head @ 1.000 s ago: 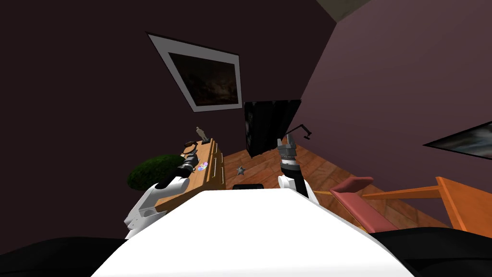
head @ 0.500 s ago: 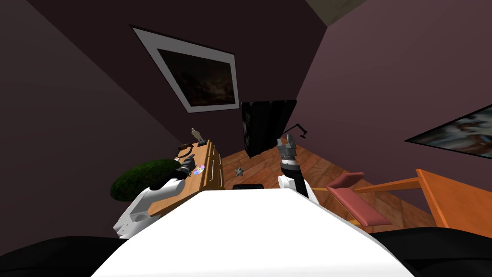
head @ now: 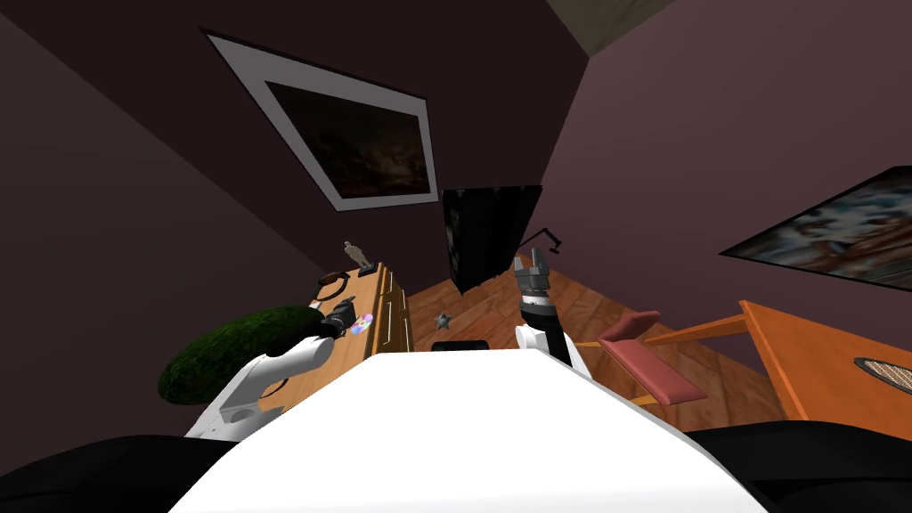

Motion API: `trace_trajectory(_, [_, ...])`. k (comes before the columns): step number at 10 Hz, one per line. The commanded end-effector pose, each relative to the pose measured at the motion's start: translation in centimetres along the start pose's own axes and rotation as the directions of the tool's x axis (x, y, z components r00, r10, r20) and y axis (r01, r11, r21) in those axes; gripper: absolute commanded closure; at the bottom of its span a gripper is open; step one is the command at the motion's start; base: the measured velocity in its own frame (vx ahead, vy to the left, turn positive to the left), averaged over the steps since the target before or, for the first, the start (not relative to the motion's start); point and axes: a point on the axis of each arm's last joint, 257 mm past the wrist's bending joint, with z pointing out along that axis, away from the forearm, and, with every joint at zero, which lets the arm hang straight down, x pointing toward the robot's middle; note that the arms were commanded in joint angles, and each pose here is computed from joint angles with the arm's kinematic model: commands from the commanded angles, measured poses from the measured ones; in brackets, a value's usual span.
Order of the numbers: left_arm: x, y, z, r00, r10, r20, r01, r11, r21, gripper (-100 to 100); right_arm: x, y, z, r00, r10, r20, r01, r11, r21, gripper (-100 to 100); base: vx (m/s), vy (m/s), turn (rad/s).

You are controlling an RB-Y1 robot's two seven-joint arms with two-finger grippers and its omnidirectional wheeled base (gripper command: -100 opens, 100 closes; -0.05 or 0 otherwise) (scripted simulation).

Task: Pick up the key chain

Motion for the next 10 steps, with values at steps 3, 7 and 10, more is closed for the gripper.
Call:
trace_trajectory(3, [-2.5,4.3,-0.5,0.998,-0.062,0.032,0.066,0.989,-0.133,-100,0.0,0.0,0.0,1.0,0.0,0.0,0.0,1.0,0.0,0,0.043,0.031,-0.094])
trace_trajectory(7, [-4.4,9.2,-1.8,0.99,-0.121,0.07,0.136,0.949,-0.283,-100,0.0,0.0,0.0,1.0,0.0,0.0,0.0,1.0,0.0,0,0.052,0.052,-0.096])
trace_trajectory(10, [-5.8,13.3,-3.4,0.978,-0.179,0.11,0.208,0.896,-0.391,-100,0.0,0.0,0.0,1.0,0.0,0.0,0.0,1.0,0.0,0,0.037,0.054,-0.066])
